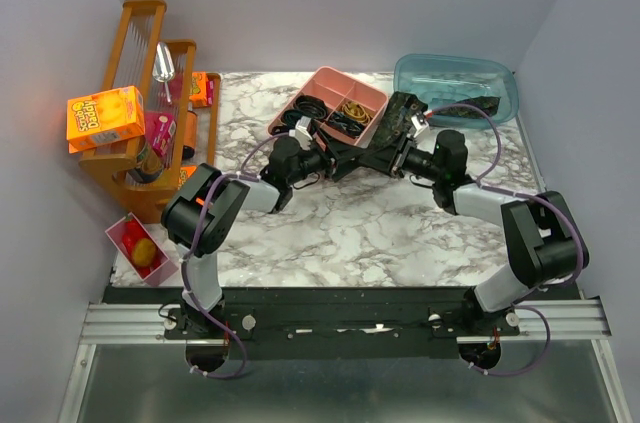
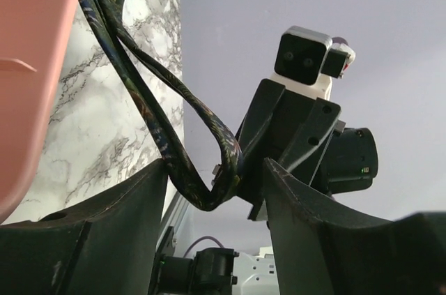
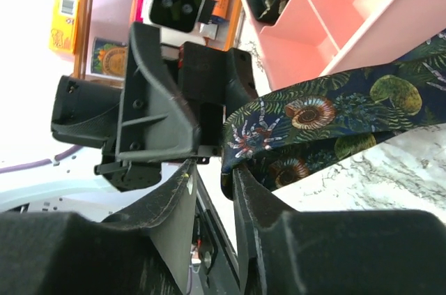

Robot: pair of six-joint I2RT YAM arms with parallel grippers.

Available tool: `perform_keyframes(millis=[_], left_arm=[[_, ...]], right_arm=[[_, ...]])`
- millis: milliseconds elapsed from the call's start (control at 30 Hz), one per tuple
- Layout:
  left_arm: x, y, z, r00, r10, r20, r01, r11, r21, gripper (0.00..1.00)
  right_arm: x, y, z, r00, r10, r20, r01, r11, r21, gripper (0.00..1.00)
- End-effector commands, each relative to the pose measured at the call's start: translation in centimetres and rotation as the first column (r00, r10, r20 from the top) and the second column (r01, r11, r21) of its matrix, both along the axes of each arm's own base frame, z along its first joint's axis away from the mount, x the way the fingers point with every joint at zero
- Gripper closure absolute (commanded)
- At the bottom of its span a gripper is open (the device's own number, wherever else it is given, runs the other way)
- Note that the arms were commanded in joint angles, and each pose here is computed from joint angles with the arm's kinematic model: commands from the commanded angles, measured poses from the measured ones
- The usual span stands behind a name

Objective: Roll the ties
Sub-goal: Place the tie at the center of the board.

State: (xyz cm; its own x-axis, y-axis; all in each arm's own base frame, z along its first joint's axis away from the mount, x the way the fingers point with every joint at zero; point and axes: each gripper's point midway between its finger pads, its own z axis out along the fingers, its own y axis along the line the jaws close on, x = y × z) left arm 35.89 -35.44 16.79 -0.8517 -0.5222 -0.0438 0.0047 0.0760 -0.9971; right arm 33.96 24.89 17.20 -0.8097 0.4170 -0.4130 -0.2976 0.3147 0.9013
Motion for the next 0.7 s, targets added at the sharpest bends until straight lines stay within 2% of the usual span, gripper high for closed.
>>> perform_keyframes(millis=[0, 167, 300, 500, 600, 667], left_arm=[[0.6, 0.3, 0.1, 0.999, 0.048, 0.002, -0.047, 0.998, -0.036, 0.34], [0.6, 0.3, 0.4, 0.999, 0.048, 0.009, -0.047, 0.996, -0.069, 0.34], [0.6, 0.1, 0.7, 0.999, 0.034, 0.025, -0.033, 0.997, -0.069, 0.37], [0.4, 0.2, 0.1, 0.999, 0.027, 0.045, -0.027, 1.000, 0.012, 0.38], [0.3, 0.3, 0.0, 0.998, 0.026, 0.056, -0.029, 0.999, 0.041, 0.45], [0.2, 0.3, -0.3, 0.998, 0.025, 0.060, -0.029, 0.998, 0.060, 0.54]], right_arm=[[-1.0, 0.3, 1.2, 0.995, 0.016, 0.102, -0.016, 1.000, 0.004, 0.58], [-1.9, 0.4, 1.2, 0.989, 0.026, 0.148, -0.026, 1.000, -0.003, 0.41], [-2.2, 0.4, 1.0, 0.985, 0.030, 0.172, -0.028, 1.000, -0.011, 0.32], [-2.4, 0.8, 1.3, 0.981, 0.038, 0.193, -0.043, 0.999, 0.020, 0.30], [-2.4, 1.1, 1.5, 0.980, 0.041, 0.194, -0.049, 0.998, 0.032, 0.30], [-2.4, 1.4, 1.6, 0.979, 0.048, 0.196, -0.056, 0.998, 0.035, 0.30]])
